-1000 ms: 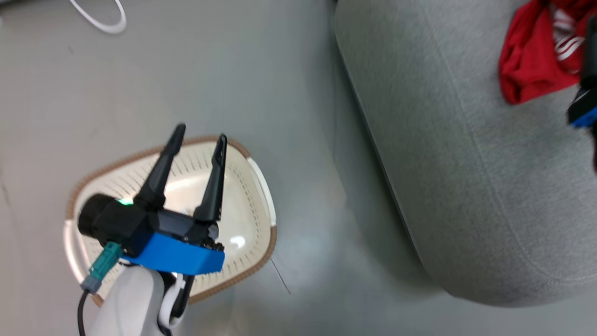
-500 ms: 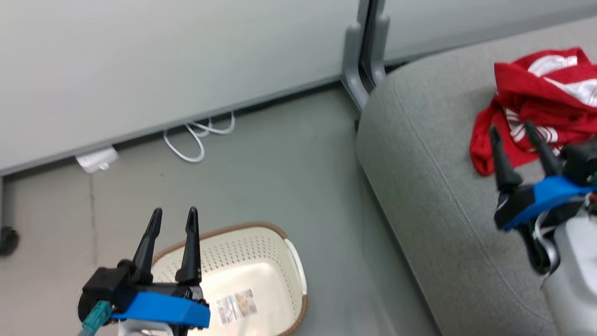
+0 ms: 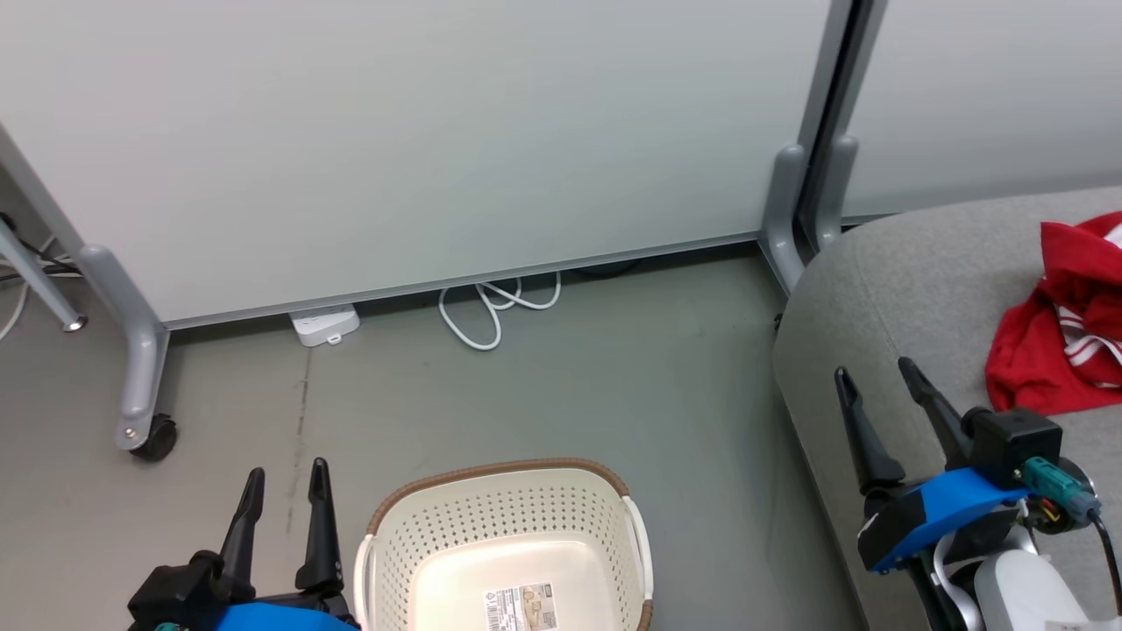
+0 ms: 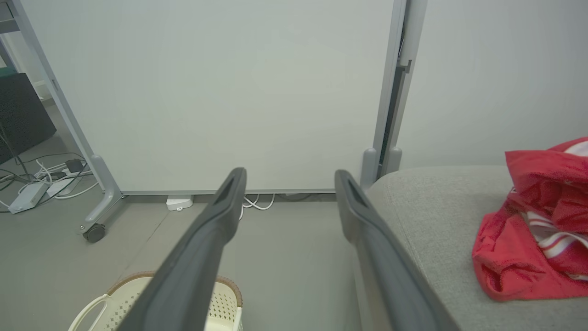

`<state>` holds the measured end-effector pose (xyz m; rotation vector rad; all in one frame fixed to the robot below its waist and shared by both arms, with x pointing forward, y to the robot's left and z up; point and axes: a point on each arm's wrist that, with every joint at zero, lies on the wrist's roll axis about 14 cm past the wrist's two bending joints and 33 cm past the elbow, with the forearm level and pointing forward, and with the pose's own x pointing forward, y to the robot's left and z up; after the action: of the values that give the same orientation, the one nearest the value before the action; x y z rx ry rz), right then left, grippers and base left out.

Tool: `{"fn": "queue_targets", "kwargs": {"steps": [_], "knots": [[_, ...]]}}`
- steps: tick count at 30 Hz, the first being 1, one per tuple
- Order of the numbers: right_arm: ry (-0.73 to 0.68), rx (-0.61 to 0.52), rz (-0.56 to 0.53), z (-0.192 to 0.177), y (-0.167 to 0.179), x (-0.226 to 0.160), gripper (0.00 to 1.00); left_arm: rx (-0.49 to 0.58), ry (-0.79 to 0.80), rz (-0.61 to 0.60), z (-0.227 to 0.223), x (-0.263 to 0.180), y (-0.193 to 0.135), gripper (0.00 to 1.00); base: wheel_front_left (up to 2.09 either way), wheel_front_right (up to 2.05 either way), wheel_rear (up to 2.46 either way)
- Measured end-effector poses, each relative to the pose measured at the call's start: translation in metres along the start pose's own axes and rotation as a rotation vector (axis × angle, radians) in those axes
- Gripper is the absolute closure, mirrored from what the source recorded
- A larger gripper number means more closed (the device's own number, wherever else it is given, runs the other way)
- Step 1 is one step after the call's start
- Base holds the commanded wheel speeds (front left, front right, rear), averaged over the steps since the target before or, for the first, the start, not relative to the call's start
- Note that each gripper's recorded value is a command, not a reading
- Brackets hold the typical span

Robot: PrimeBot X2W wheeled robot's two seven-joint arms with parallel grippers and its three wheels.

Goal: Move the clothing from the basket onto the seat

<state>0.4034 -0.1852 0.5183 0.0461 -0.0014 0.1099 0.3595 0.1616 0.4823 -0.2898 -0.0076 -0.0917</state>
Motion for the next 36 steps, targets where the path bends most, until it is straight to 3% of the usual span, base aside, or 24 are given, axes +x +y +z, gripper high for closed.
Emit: {"fn": "queue_targets", "kwargs": {"steps": [22, 23, 31, 36], "knots": [[0.036, 0.029, 0.039, -0.009, 0.027, -0.005, 0.0, -0.022, 0.025, 0.054, -0.009, -0.013, 0.014, 0.0, 0.0, 0.0, 0.0], [0.039, 0.031, 0.039, -0.01, 0.027, -0.005, 1.0, -0.025, 0.029, 0.056, -0.01, -0.013, 0.014, 1.0, 0.0, 0.0, 0.0], [0.155, 0.051, 0.021, -0.049, 0.024, -0.02, 1.0, -0.044, 0.128, 0.094, -0.041, -0.03, 0.022, 1.0, 0.0, 0.0, 0.0], [0.166, 0.144, -0.001, -0.052, 0.021, -0.022, 1.0, -0.122, 0.14, 0.123, -0.043, -0.031, 0.025, 1.0, 0.0, 0.0, 0.0]]}}
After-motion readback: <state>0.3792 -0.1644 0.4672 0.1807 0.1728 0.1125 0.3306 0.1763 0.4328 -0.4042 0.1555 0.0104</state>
